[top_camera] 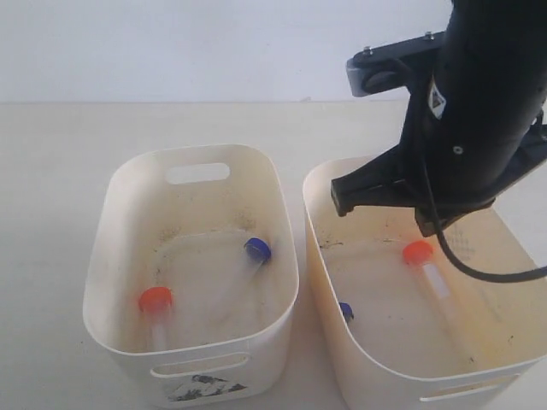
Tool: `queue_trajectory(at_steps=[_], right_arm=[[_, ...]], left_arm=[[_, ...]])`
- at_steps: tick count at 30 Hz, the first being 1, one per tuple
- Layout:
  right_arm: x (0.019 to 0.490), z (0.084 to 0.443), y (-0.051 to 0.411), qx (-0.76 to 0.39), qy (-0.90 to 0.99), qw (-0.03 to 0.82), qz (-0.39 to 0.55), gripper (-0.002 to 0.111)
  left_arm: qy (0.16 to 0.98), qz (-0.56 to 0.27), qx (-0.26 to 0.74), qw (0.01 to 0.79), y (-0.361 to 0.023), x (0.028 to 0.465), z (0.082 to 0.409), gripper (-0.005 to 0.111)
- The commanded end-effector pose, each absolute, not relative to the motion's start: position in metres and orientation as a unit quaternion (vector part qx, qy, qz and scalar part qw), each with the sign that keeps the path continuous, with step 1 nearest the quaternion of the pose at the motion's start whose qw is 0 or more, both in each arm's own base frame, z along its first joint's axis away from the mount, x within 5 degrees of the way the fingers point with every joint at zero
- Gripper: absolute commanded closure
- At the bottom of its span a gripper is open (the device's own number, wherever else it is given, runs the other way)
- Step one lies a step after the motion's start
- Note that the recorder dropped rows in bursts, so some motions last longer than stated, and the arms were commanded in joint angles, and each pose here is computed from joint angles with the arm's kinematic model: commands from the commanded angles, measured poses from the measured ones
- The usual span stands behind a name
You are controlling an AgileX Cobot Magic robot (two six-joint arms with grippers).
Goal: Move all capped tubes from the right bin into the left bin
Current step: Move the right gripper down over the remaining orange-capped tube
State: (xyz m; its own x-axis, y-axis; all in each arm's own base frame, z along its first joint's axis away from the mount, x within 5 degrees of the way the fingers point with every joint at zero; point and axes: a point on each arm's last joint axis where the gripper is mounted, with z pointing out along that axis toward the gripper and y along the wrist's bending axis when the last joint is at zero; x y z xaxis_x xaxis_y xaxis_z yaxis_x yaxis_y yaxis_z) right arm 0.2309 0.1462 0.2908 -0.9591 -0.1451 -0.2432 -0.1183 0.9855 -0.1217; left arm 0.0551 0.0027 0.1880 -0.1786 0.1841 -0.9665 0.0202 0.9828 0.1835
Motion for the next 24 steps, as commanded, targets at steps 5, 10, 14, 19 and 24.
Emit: queue_trajectory(at_steps=[5, 10, 14, 19, 24], right_arm=[[0.246, 0.265, 0.151, -0.075, 0.987, 0.101, -0.102, 0.108], [0.253, 0.250, 0.154, -0.102, 0.983, 0.081, -0.126, 0.108], [0.257, 0.245, 0.153, -0.110, 0.980, 0.083, -0.147, 0.108], [0.251, 0.231, 0.146, -0.114, 0.977, 0.063, -0.168, 0.108], [0.247, 0.217, 0.144, -0.097, 0.980, 0.063, -0.164, 0.108]], left_arm=[[0.762, 0.058, 0.061, 0.643, 0.002, 0.055, 0.190, 0.102], [0.762, 0.058, 0.061, 0.643, 0.002, 0.055, 0.190, 0.102], [0.762, 0.058, 0.061, 0.643, 0.002, 0.055, 0.190, 0.102], [0.762, 0.058, 0.061, 0.643, 0.002, 0.055, 0.190, 0.102], [0.762, 0.058, 0.061, 0.643, 0.002, 0.055, 0.190, 0.102]])
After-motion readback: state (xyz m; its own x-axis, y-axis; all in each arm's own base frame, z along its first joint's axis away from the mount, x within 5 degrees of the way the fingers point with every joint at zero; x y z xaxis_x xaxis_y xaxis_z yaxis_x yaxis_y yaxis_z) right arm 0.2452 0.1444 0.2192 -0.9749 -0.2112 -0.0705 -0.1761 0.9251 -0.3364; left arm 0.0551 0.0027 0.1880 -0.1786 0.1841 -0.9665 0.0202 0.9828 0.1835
